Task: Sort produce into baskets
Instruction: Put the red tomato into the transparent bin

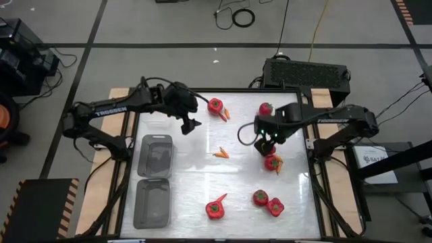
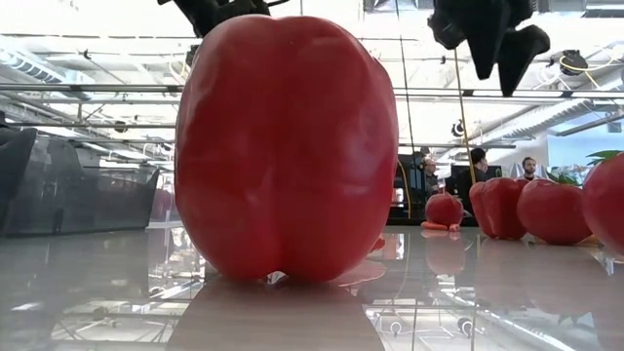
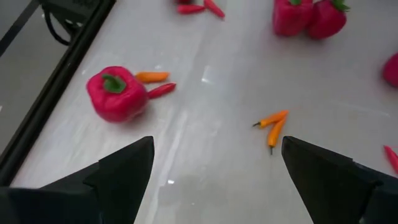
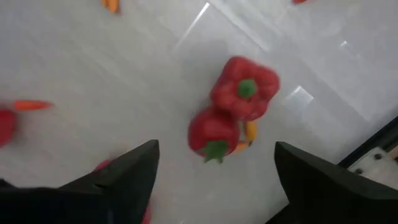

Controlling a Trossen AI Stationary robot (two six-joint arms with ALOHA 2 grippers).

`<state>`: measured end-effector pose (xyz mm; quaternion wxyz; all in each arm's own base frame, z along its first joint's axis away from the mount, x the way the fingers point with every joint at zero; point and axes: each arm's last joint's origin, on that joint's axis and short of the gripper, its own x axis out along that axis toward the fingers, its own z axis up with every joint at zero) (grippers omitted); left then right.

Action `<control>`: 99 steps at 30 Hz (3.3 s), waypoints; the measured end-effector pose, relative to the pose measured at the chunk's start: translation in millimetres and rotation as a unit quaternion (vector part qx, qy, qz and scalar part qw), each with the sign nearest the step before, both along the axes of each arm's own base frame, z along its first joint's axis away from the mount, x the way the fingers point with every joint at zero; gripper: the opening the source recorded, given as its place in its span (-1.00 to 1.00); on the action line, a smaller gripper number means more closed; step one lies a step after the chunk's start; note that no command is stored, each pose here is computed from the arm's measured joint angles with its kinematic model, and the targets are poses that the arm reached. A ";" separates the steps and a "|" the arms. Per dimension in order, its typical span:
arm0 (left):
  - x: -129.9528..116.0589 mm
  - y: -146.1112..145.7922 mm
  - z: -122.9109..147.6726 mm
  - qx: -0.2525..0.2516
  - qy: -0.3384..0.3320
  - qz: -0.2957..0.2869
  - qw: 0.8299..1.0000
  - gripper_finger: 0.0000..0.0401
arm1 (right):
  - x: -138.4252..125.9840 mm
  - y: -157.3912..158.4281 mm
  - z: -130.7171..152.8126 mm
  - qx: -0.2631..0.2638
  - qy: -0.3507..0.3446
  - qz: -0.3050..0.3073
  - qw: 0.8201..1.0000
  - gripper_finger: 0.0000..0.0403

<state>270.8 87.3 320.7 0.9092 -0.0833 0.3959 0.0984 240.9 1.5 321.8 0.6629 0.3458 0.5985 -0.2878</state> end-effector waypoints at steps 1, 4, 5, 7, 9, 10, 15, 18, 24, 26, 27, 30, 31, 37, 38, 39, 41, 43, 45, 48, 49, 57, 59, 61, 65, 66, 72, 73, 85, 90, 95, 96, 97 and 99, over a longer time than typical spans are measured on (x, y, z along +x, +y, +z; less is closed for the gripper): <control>0.5 -1.4 0.0 0.000 0.000 -0.003 1.000 0.79 | 0.8 4.3 0.1 -0.002 -0.004 -0.004 1.000 0.64; 1.3 -4.0 -0.1 0.001 0.001 -0.008 1.000 0.79 | 1.3 16.6 0.0 -0.027 -0.010 -0.018 0.999 0.78; 1.5 -4.6 -0.1 0.002 0.001 -0.010 1.000 0.79 | 1.0 20.8 -0.2 -0.037 -0.012 -0.022 0.999 0.82; 1.6 -4.8 -0.1 0.003 0.001 -0.012 1.000 0.79 | 0.9 28.2 -4.6 -0.051 -0.015 -0.041 0.998 0.87; 1.4 -4.9 -0.4 0.001 0.002 -0.013 1.000 0.79 | 0.6 35.6 -14.3 -0.049 -0.012 -0.059 0.997 0.90; 1.3 -5.0 -0.5 0.000 0.002 -0.014 1.000 0.79 | 0.3 39.0 -19.8 -0.048 -0.009 -0.068 0.996 0.91; 1.3 -5.2 -0.5 0.004 0.002 -0.023 1.000 0.79 | -0.7 48.7 -50.0 -0.043 -0.005 -0.107 0.993 0.91; 1.3 -5.3 -0.5 0.005 0.003 -0.025 1.000 0.79 | -4.6 50.5 -65.0 -0.046 0.010 -0.128 0.991 0.91; 1.1 -5.3 -0.7 0.003 0.004 -0.025 1.000 0.79 | -9.5 53.4 -95.1 -0.045 0.012 -0.149 0.988 0.91; 1.0 -5.3 -0.8 0.003 0.004 -0.025 1.000 0.79 | -9.7 53.1 -103.1 -0.042 0.006 -0.154 0.987 0.91; 1.0 -5.3 -0.8 0.002 0.004 -0.025 1.000 0.79 | -10.3 52.8 -107.0 -0.041 0.005 -0.156 0.987 0.91; 0.8 -5.4 -0.9 0.001 0.005 -0.024 1.000 0.79 | -14.4 51.7 -116.8 -0.044 0.014 -0.169 0.985 0.91; 0.8 -5.4 -1.1 0.001 0.006 -0.024 1.000 0.79 | -15.8 51.3 -119.1 -0.045 0.018 -0.173 0.984 0.91; 0.8 -5.4 -1.1 0.001 0.006 -0.024 1.000 0.79 | -18.9 52.2 -132.9 -0.040 0.011 -0.184 0.982 0.91; 0.9 -5.4 -1.0 0.001 0.005 -0.024 1.000 0.79 | -19.4 52.1 -135.4 -0.039 0.010 -0.184 0.982 0.91; 1.1 -5.3 -0.8 0.002 0.004 -0.024 1.000 0.79 | -20.6 51.8 -138.0 -0.039 0.012 -0.185 0.982 0.91; 1.7 -5.1 0.9 0.003 -0.005 -0.023 1.000 0.79 | -21.9 51.5 -141.8 -0.038 0.011 -0.190 0.981 0.91; -2.1 -6.4 5.9 0.005 -0.016 -0.020 1.000 0.79 | -23.5 51.1 -145.0 -0.039 0.013 -0.192 0.981 0.91; -4.4 -8.9 13.9 0.008 -0.044 -0.017 0.999 0.79 | -25.1 50.7 -147.6 -0.040 0.016 -0.192 0.981 0.89; -15.8 -12.8 15.7 0.006 -0.073 -0.007 0.997 0.79 | -24.7 50.8 -150.2 -0.037 0.009 -0.191 0.981 0.87; -19.4 -13.8 15.6 0.005 -0.089 -0.001 0.996 0.79 | -24.9 50.8 -150.6 -0.037 0.010 -0.191 0.981 0.87; -53.7 -18.3 12.0 0.012 -0.131 0.047 0.990 0.79 | -25.0 51.7 -152.1 -0.023 0.020 -0.190 0.981 0.83; -58.7 -19.5 15.5 0.017 -0.139 0.058 0.988 0.79 | -25.3 52.1 -152.6 -0.019 0.026 -0.185 0.982 0.72; -62.8 -20.8 19.4 0.020 -0.149 0.060 0.987 0.79 | -25.0 52.1 -152.5 -0.019 0.024 -0.181 0.983 0.58; -68.2 -21.8 23.6 0.029 -0.157 0.068 0.985 0.79 | -25.1 52.1 -152.4 -0.020 0.024 -0.181 0.983 0.32; -69.1 -22.1 24.1 0.029 -0.158 0.069 0.985 0.79 | -25.1 52.1 -152.4 -0.019 0.024 -0.180 0.983 0.28; -78.3 -25.1 30.7 0.033 -0.173 0.068 0.982 0.79 | -19.4 54.5 -133.6 0.014 -0.008 -0.172 0.985 0.32; -80.4 -25.8 31.7 0.033 -0.174 0.068 0.982 0.79 | -17.6 54.9 -126.4 0.019 -0.020 -0.169 0.985 0.34; -92.1 -29.8 23.2 0.029 -0.123 0.064 0.990 0.79 | 4.0 30.2 -23.4 -0.008 -0.143 -0.126 0.982 0.34; -93.8 -30.5 11.3 0.024 -0.104 0.064 0.992 0.79 | 26.3 -2.4 -4.6 -0.051 -0.184 -0.101 0.976 0.34; -97.1 -31.5 -0.7 0.012 -0.088 0.071 0.994 0.79 | 58.0 -42.3 -6.0 -0.095 -0.216 -0.062 0.970 0.34; -98.5 -32.0 -2.3 0.010 -0.085 0.073 0.994 0.79 | 64.6 -50.6 -7.0 -0.098 -0.225 -0.053 0.968 0.34; -100.1 -32.5 -3.6 0.008 -0.082 0.074 0.994 0.79 | 71.4 -58.1 -7.9 -0.099 -0.238 -0.043 0.965 0.34; -102.7 -33.3 -4.3 -0.001 -0.079 0.081 0.994 0.79 | 85.3 -73.7 -11.6 -0.105 -0.264 -0.027 0.959 0.34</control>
